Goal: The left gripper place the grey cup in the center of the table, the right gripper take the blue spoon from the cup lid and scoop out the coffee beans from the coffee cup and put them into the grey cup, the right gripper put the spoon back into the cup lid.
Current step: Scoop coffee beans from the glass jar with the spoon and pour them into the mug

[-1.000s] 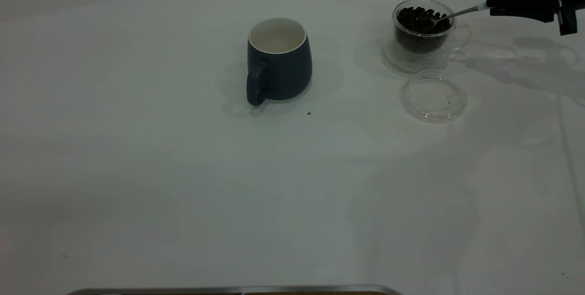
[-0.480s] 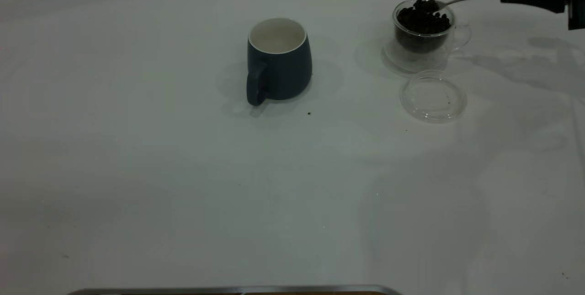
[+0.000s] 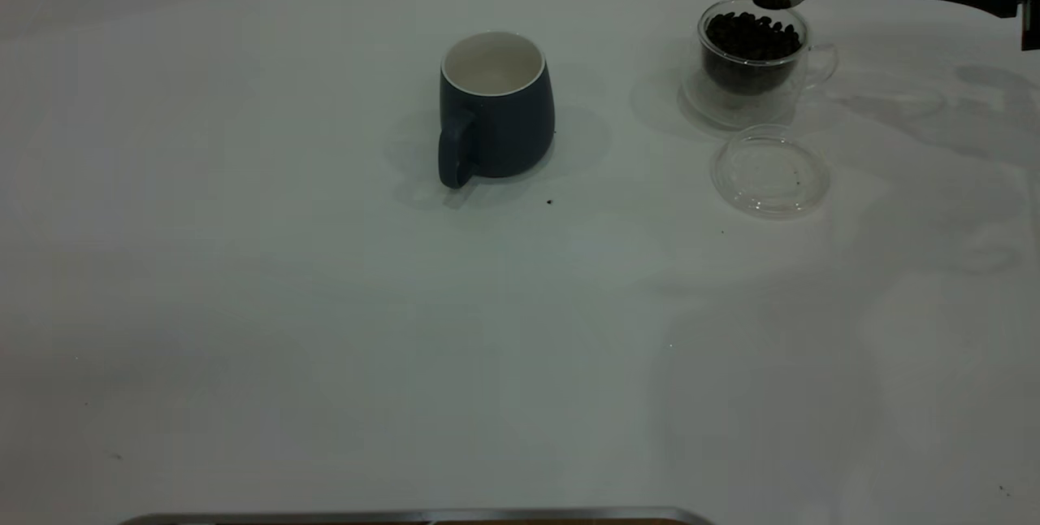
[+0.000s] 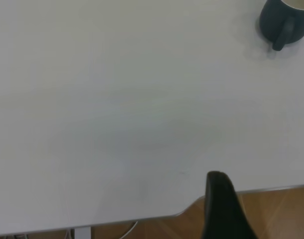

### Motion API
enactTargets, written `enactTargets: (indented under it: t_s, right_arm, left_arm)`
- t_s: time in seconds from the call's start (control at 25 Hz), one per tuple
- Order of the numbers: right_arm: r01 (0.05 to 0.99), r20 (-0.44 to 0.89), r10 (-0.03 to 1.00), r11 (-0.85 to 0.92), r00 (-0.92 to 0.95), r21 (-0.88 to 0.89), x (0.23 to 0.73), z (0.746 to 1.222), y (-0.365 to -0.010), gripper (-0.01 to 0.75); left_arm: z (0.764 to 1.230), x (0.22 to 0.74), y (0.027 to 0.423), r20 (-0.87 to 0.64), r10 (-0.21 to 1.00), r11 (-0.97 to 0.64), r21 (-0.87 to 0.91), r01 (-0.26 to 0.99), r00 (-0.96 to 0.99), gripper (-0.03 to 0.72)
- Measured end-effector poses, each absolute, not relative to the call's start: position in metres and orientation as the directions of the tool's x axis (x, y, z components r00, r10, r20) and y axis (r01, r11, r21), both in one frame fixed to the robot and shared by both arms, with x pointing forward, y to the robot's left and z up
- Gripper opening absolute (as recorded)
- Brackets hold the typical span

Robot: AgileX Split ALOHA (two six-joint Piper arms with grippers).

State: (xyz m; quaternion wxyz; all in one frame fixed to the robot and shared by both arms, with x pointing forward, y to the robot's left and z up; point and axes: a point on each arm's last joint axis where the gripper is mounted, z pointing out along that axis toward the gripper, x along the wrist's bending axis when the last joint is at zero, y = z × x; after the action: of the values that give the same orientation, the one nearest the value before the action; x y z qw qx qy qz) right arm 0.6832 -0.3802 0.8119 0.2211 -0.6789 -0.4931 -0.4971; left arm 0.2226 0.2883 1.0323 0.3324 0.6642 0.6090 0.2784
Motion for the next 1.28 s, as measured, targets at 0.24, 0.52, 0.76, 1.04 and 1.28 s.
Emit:
enactTargets:
  t_s: [0.24,0.52,0.76,1.04,1.28]
  right_arm:
    - [0.891,0.895,0.445,-0.415,0.024,0.183,0.684,0.812,-0.377,0.101]
    - [0.914,0.901,0.434,-0.366,-0.001,0.178,0.69,0.813,-0.344,0.101]
    - [0.936,0.904,0.426,-0.314,-0.013,0.161,0.692,0.813,-0.314,0.101]
    - [0.946,0.91,0.415,-0.287,-0.021,0.153,0.693,0.814,-0.294,0.101]
    - [0.944,0.913,0.407,-0.299,-0.009,0.143,0.694,0.816,-0.294,0.101]
  left_arm:
    - [1.032,0.223,0.288,-0.035,0.994,-0.037,0.781,0.624,0.103,0.475]
    - [1.032,0.223,0.288,-0.035,0.994,-0.037,0.781,0.624,0.103,0.475]
    - [1.032,0.223,0.288,-0.035,0.994,-0.037,0.781,0.624,0.103,0.475]
    - [1.032,0.223,0.288,-0.035,0.994,-0.037,0.781,0.624,0.103,0.475]
    - [1.032,0.223,0.288,-0.035,0.994,-0.037,0.781,0.624,0.103,0.475]
